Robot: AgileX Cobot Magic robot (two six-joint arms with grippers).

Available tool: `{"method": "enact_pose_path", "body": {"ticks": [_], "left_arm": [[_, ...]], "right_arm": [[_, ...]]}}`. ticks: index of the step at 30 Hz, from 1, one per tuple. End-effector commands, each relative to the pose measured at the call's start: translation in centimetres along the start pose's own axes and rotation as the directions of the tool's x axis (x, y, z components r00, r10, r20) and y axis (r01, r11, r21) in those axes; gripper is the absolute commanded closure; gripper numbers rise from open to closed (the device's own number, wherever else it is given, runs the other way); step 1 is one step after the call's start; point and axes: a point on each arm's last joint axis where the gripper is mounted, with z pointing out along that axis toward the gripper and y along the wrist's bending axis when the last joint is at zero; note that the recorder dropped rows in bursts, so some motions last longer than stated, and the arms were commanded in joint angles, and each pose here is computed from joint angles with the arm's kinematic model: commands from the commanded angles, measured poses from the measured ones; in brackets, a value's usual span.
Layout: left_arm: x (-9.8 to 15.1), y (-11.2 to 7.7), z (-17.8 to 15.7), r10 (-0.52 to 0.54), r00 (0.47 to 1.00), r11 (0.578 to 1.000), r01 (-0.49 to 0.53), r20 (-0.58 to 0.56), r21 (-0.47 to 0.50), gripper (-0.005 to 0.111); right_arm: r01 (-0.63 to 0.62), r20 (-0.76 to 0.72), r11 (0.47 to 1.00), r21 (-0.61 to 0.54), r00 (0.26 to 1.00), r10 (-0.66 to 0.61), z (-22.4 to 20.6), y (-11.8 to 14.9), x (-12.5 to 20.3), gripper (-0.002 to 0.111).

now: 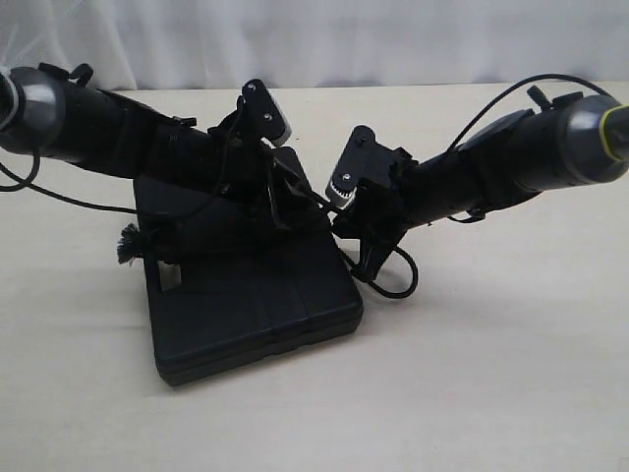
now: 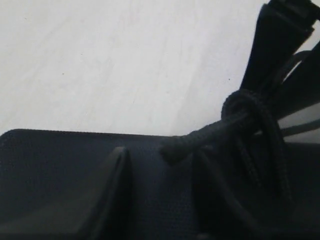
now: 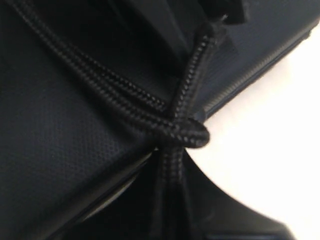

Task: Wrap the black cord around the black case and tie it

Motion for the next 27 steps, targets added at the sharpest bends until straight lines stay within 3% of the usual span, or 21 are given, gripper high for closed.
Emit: {"method": "enact_pose_path", "body": {"ticks": [1, 13, 19, 27], "left_arm": [[-0.73, -0.22, 0.07, 0.014, 0.999, 1.000, -0.015, 0.043, 0.026, 0.069], [-1.10, -0.97, 0.02, 0.031, 0.996, 0.993, -0.040, 0.085, 0.109, 0.069], [-0.92, -0.87, -0.26, 0.105, 0.993, 0.989, -0.109, 0.047, 0.101, 0.049], [-1.55, -0.86, -0.81, 0.110, 0.992, 0.989, -0.116, 0.065, 0.093, 0.049]], "right_arm": [[0.022, 0.025, 0.999, -0.023, 0.999, -0.021, -0.36, 0.21, -0.46, 0.104], [0.022, 0.025, 0.999, -0.023, 0.999, -0.021, -0.36, 0.21, -0.46, 0.104], [0.023, 0.025, 0.999, -0.023, 0.999, -0.022, -0.36, 0.21, -0.46, 0.104], [0.023, 0.025, 0.999, -0.023, 0.999, -0.022, -0.36, 0.21, -0.46, 0.104]]}}
